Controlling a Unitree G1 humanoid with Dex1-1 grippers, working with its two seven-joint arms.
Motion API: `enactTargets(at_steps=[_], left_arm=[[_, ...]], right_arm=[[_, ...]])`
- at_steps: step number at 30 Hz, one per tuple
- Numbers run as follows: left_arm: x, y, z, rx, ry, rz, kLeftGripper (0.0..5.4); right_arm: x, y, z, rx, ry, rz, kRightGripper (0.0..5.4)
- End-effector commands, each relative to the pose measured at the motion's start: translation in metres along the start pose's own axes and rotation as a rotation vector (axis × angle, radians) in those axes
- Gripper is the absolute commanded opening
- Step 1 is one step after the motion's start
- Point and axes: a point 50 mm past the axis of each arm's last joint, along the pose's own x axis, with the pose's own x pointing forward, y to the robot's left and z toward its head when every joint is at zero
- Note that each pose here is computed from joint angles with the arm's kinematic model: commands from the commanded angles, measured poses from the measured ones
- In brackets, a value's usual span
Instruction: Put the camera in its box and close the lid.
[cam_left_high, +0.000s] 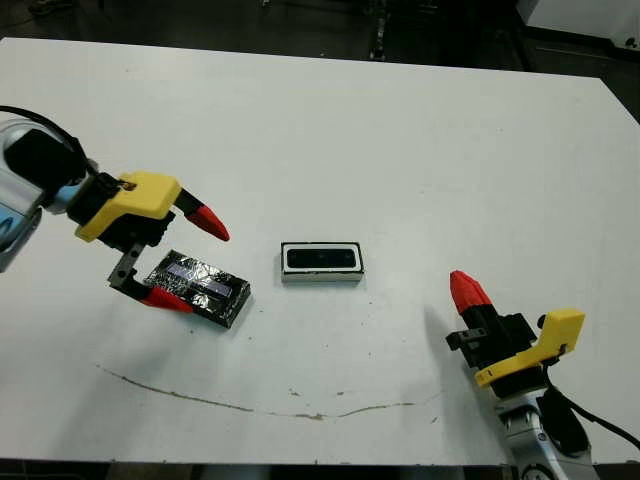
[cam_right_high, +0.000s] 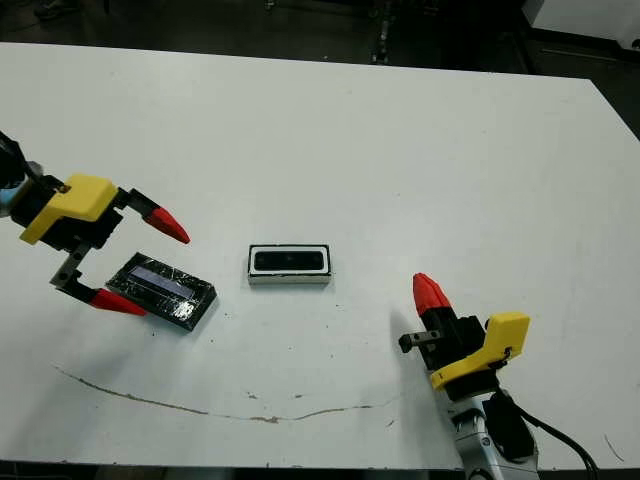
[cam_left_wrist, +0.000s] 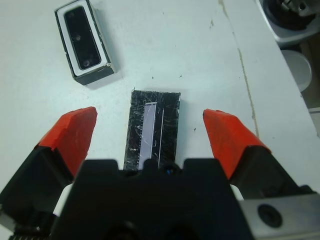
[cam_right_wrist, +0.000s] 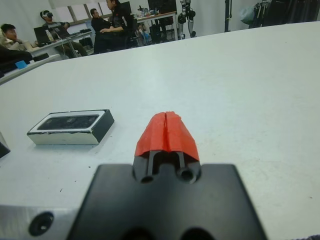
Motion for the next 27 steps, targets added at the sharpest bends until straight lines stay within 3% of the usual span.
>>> enactTargets(at_steps=[1, 11, 15, 27], left_arm=[[0.005, 0.002, 0.001, 0.007, 0.021, -0.026, 5.4], [0.014, 0.005, -0.003, -0.038, 0.03, -0.064, 5.4], [0.017, 0.006, -0.004, -0.011, 0.03, -0.065, 5.4], [0.031, 0.01, -0.019, -0.046, 0.086, -0.079, 5.4]], right_arm=[[-0.002, -0.004, 0.0, -0.009, 0.008, -0.008, 0.01], [-0.003, -0.005, 0.0, -0.007, 0.01, 0.002, 0.01], [-0.003, -0.005, 0.001, -0.02, 0.016, -0.01, 0.01], [-0.003, -0.005, 0.001, -0.031, 0.022, -0.018, 0.01]])
